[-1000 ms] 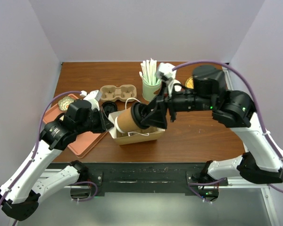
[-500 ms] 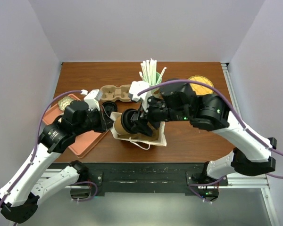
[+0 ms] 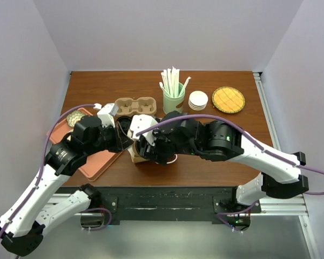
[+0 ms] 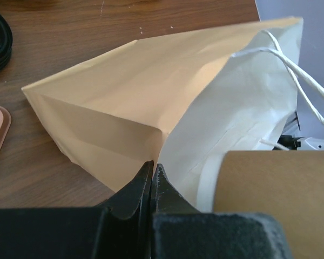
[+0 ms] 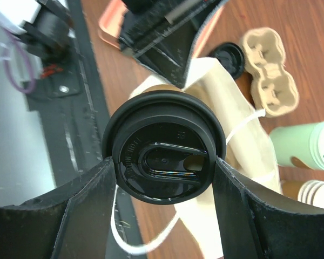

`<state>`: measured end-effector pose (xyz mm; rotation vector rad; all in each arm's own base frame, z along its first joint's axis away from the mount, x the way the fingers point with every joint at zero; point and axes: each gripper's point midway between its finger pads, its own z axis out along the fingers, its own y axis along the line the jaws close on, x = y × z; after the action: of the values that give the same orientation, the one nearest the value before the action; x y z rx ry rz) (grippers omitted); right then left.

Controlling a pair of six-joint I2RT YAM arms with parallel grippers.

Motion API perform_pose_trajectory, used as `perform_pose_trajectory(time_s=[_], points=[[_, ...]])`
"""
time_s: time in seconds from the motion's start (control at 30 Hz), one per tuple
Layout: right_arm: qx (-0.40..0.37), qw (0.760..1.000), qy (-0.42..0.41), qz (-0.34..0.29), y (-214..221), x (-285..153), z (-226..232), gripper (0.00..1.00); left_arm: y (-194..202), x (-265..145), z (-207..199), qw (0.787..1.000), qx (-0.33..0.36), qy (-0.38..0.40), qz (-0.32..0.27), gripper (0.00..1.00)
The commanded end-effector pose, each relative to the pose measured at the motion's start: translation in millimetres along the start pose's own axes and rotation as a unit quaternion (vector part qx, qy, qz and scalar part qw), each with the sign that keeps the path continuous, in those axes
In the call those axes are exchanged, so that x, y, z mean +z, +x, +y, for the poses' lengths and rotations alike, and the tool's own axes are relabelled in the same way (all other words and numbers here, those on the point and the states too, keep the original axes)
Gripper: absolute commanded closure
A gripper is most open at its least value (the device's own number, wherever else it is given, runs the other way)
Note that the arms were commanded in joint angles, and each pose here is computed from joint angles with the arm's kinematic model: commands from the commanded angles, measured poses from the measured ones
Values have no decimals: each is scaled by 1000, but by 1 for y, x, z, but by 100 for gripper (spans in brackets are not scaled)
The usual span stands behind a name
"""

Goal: Pack the takeout coffee

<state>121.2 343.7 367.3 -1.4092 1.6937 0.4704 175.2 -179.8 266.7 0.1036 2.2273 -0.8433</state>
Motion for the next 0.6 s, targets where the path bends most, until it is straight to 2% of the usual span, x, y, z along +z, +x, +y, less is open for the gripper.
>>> perform_pose_trajectory(time_s=[0.0, 0.17, 0.33, 0.57], points=[[-29, 998, 42, 22, 8, 9, -15, 60, -11, -1, -17, 999, 22, 41, -18, 100], [-56, 996, 54, 41, 17, 18, -19, 60, -11, 0, -19, 998, 37, 50, -19, 100], [-88, 994, 32, 50, 22, 20, -14, 60, -10, 3, -24, 996, 52, 71, -21, 100], [-118, 989, 52, 68, 29, 25, -21, 59, -15, 2, -39, 985, 121, 117, -24, 100]])
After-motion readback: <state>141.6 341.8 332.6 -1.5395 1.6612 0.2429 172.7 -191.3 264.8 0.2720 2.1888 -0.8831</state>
